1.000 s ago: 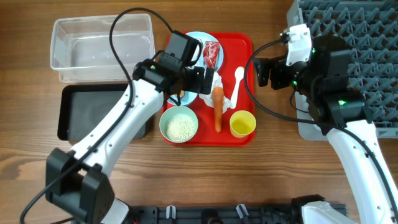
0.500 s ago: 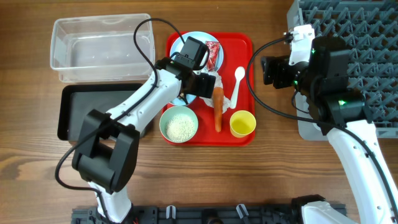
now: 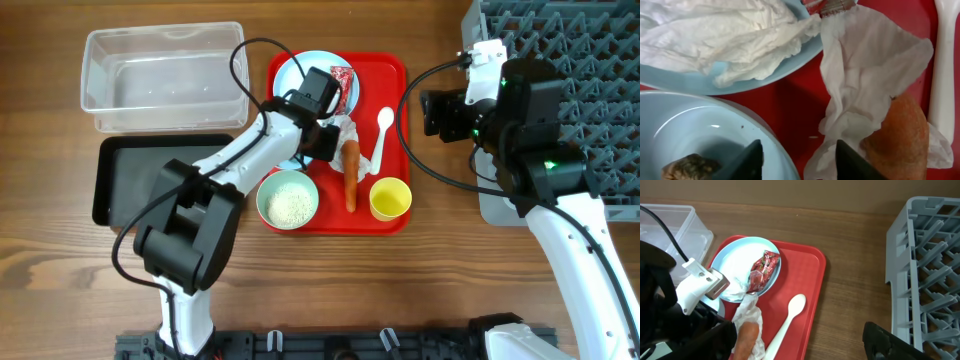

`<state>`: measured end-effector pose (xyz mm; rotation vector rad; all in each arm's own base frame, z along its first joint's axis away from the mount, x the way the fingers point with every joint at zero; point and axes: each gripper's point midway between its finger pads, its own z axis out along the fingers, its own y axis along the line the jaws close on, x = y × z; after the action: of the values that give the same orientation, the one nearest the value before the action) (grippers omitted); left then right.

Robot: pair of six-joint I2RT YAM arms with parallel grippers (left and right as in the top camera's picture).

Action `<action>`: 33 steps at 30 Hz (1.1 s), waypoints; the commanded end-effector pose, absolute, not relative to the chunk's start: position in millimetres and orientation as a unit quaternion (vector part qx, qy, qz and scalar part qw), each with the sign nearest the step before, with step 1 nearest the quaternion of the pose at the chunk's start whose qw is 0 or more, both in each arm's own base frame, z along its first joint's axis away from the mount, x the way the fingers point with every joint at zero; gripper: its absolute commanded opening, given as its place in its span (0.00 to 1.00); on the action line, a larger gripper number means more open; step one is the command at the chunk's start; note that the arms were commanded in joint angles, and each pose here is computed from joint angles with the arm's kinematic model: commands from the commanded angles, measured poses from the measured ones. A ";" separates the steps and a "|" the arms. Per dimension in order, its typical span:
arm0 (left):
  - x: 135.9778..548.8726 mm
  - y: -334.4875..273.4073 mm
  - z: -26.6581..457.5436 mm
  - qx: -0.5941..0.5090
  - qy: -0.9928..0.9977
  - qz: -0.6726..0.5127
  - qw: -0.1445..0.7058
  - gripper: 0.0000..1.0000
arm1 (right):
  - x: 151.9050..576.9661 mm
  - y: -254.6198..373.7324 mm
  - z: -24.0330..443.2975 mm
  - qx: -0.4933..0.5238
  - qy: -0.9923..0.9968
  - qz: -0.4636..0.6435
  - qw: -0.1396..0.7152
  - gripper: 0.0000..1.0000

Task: Sort waste into correct bins and load items into the dishwasher rack
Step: 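Reach the left gripper to the bowl with the brown lump and grasp its rim, then carry the bowl over the black tray and tip the brown lump out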

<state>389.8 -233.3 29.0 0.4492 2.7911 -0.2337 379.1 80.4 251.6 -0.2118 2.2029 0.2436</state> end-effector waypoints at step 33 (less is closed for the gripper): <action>378.8 -234.3 120.2 0.109 0.965 -0.101 0.218 0.04 | 383.8 69.4 257.2 -0.066 0.888 0.074 0.448 0.85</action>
<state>373.9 -236.7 78.3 0.4017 2.7493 -0.2093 379.6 73.5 249.5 -0.1895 2.2132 0.1987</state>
